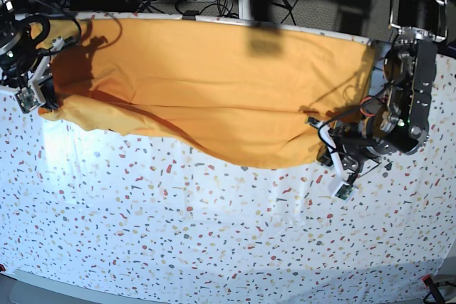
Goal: Fold the T-shirt properly
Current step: 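Lift the folded edge and pull it toward the robot with both grippers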
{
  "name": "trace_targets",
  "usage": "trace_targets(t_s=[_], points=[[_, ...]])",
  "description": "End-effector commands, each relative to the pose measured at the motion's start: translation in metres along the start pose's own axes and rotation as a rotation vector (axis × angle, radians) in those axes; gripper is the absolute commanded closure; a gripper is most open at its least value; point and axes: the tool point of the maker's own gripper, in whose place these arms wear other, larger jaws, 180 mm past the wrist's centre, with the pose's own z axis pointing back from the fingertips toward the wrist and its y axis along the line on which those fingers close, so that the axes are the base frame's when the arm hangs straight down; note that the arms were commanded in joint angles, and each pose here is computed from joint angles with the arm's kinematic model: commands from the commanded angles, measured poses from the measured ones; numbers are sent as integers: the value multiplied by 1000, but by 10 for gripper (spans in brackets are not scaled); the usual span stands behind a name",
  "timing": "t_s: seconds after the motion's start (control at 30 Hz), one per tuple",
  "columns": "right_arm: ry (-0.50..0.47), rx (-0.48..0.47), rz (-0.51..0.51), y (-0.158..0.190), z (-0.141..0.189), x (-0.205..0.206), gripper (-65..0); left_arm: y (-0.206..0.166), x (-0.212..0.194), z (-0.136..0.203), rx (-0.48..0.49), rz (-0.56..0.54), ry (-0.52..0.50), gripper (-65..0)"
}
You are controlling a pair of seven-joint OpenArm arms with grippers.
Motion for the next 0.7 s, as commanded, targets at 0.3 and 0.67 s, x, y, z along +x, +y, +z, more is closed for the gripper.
trace_targets(t_s=[0.3, 0.67], points=[[50, 28, 24, 8, 13, -16, 0, 33, -18, 34, 116, -88, 28, 0], [124, 52, 22, 16, 19, -34, 0, 16, -64, 32, 76, -63, 118, 0]])
